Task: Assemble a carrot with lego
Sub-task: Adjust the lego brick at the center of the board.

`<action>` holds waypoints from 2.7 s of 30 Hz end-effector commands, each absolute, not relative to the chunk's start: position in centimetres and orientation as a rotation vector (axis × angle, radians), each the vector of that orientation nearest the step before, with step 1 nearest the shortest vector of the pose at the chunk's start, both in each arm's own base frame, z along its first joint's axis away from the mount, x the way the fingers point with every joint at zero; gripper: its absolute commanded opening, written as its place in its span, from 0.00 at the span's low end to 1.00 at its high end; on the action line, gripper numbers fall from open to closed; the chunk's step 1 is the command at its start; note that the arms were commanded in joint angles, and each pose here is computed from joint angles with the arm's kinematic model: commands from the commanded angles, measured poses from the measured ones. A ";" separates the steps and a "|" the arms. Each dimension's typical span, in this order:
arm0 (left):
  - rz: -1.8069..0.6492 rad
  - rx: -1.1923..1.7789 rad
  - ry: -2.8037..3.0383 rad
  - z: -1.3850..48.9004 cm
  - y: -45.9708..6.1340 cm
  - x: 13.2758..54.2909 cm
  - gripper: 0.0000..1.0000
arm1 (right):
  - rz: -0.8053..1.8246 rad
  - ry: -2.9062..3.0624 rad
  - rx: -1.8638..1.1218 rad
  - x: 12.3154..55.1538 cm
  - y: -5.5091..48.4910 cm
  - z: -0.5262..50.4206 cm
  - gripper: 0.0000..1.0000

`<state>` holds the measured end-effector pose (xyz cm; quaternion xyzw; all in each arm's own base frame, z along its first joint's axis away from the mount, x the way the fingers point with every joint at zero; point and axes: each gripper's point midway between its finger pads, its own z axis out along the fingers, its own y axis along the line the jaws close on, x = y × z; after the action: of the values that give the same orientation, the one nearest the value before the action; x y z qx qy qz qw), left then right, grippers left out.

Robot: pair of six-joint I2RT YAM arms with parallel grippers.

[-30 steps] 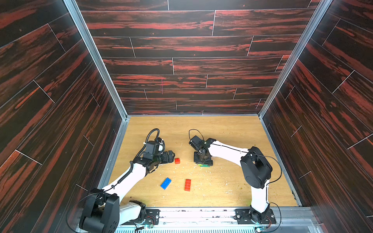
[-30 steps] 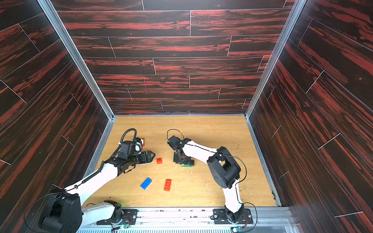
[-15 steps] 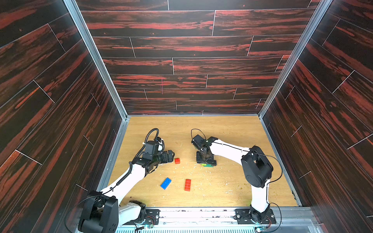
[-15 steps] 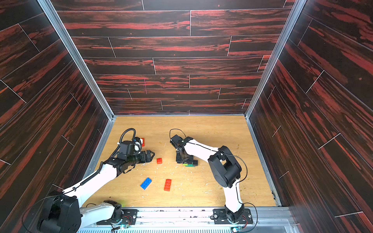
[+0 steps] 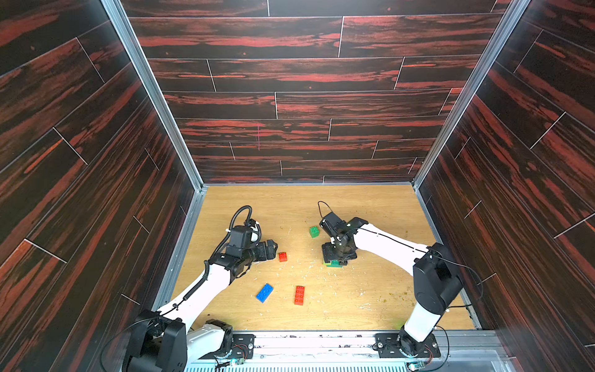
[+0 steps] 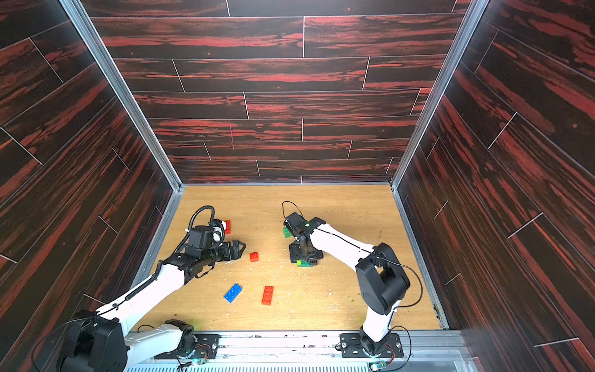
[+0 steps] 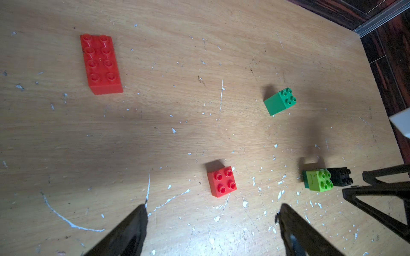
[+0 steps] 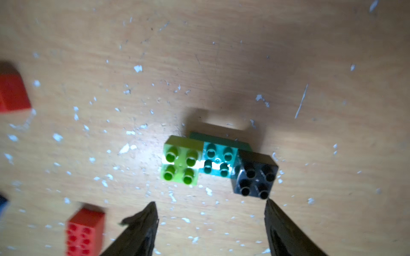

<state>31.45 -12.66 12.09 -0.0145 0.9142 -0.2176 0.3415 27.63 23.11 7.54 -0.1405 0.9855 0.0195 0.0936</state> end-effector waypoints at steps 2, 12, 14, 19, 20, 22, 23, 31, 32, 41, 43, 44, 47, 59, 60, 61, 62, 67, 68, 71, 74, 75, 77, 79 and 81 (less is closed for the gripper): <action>-0.560 -0.035 2.355 12.6 -12.6 31.3 0.93 | -0.011 2.775 -0.828 27.8 23.5 7.2 0.84; -0.546 -0.036 2.355 12.7 -12.4 31.3 0.93 | -0.272 2.631 -1.127 29.2 22.2 4.8 0.90; -0.542 -0.034 2.359 12.6 -12.4 31.4 0.93 | -0.309 2.620 -1.158 29.5 22.0 4.2 0.90; -0.536 -0.032 2.360 12.5 -12.3 31.5 0.93 | -0.269 2.615 -1.193 29.8 22.9 3.4 0.90; -0.535 -0.032 2.360 12.5 -12.3 31.5 0.93 | -0.270 2.620 -1.190 29.9 23.0 3.1 0.90; -0.530 -0.032 2.359 12.6 -12.3 31.5 0.93 | -0.265 2.639 -1.177 30.2 23.0 2.8 0.90; -0.529 -0.031 2.360 12.6 -12.3 31.5 0.93 | -0.262 2.644 -1.163 30.5 22.9 2.7 0.90; -0.524 -0.034 2.362 12.5 -12.2 31.5 0.93 | -0.262 2.730 -1.002 32.8 20.1 2.2 0.90; -0.523 -0.033 2.361 12.5 -12.2 31.5 0.93 | -0.265 2.740 -0.984 33.0 19.7 2.2 0.90; -0.525 -0.030 2.363 12.4 -12.2 31.6 0.93 | -0.235 2.843 -0.782 34.2 16.6 1.5 0.90; -0.526 -0.031 2.364 12.4 -12.2 31.6 0.93 | -0.237 2.848 -0.783 34.2 16.4 1.4 0.90; -0.528 -0.031 2.365 12.4 -12.3 31.5 0.93 | -0.227 2.850 -0.783 34.1 16.5 1.4 0.90; -0.519 -0.049 2.382 12.1 -12.1 31.3 0.93 | -0.151 2.851 -0.755 33.9 17.3 2.4 0.90; -0.286 -0.448 2.499 11.4 -7.4 28.7 0.89 | 0.165 2.845 -0.609 30.9 21.5 8.5 0.90; -0.259 -0.446 2.491 11.8 -7.2 29.2 0.89 | 0.192 2.841 -0.591 30.8 21.8 9.1 0.90; -0.224 -0.449 2.479 12.3 -6.9 29.9 0.89 | 0.216 2.839 -0.580 30.6 22.1 9.5 0.90; -0.197 -0.448 2.480 12.8 -6.7 30.5 0.90 | 0.237 2.837 -0.567 30.5 22.3 9.9 0.90; -0.104 -0.411 2.558 12.7 -5.8 34.3 0.90 | 0.316 2.825 -0.525 30.1 23.0 11.2 0.90; -0.110 -0.402 2.572 12.6 -5.7 35.0 0.90 | 0.323 2.825 -0.519 30.0 23.0 11.3 0.90; -0.096 -0.401 2.661 11.6 -5.0 36.6 0.87 | 0.335 2.822 -0.507 29.8 22.9 11.6 0.90; -0.096 -0.366 2.698 11.1 -4.9 38.7 0.85 | 0.346 2.823 -0.501 29.6 22.9 11.7 0.90; -0.096 -0.353 2.704 11.0 -5.0 39.4 0.84 | 0.354 2.824 -0.497 29.6 23.0 11.7 0.90; -0.105 -0.331 2.711 10.9 -5.3 40.5 0.83 | 0.368 2.818 -0.492 29.9 23.2 11.5 0.90; -0.118 -0.319 2.704 11.1 -5.6 41.3 0.82 | 0.396 2.797 -0.503 30.7 24.0 11.5 0.90; -0.131 -0.318 2.723 10.0 -5.8 41.8 0.81 | 0.419 2.785 -0.504 32.0 24.8 11.3 0.90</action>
<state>41.91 -5.38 10.04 -0.1300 0.9679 -0.0405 0.2114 30.64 23.45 10.84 -0.1765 0.9681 0.1210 0.1300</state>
